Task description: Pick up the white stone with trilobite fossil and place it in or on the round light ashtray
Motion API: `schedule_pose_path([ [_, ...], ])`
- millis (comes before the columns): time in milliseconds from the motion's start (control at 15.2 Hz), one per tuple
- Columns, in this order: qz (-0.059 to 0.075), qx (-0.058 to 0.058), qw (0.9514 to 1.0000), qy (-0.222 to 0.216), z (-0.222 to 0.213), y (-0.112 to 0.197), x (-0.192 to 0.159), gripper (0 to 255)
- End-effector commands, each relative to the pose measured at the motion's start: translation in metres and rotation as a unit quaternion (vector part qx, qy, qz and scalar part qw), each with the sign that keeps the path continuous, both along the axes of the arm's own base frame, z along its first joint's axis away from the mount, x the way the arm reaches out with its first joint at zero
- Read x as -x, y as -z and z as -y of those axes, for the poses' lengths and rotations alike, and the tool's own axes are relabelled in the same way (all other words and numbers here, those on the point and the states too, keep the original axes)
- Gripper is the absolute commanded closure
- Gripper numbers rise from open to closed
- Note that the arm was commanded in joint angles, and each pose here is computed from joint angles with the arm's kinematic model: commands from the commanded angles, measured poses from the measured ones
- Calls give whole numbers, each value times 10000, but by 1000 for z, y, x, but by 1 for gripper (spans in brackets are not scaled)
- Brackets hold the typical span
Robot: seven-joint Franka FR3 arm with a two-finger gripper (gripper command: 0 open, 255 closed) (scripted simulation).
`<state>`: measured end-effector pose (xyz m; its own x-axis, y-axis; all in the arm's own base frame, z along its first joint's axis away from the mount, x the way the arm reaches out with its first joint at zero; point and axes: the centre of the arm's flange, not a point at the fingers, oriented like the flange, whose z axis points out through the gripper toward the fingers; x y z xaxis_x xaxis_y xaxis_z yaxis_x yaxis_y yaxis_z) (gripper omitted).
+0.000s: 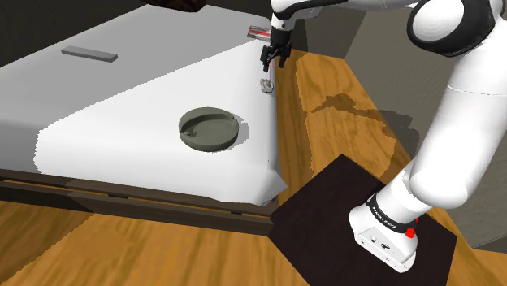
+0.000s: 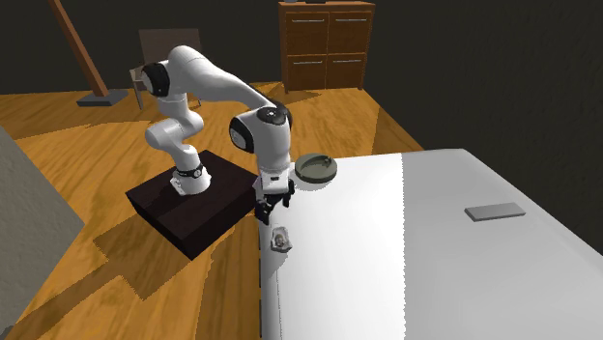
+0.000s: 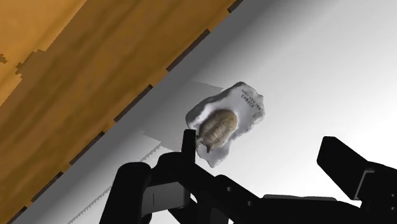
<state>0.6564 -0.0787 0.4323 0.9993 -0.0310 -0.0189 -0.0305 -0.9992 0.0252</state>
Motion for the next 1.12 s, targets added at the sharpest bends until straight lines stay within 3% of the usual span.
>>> schedule_pose_path([
  [0,-46,8,10000,-29,7,13,-22,0],
  [264,-129,26,9999,-76,15,42,-65,0],
  [726,-129,26,9999,-76,16,79,-64,0],
  [1056,-129,26,9999,-76,16,82,-63,0],
])
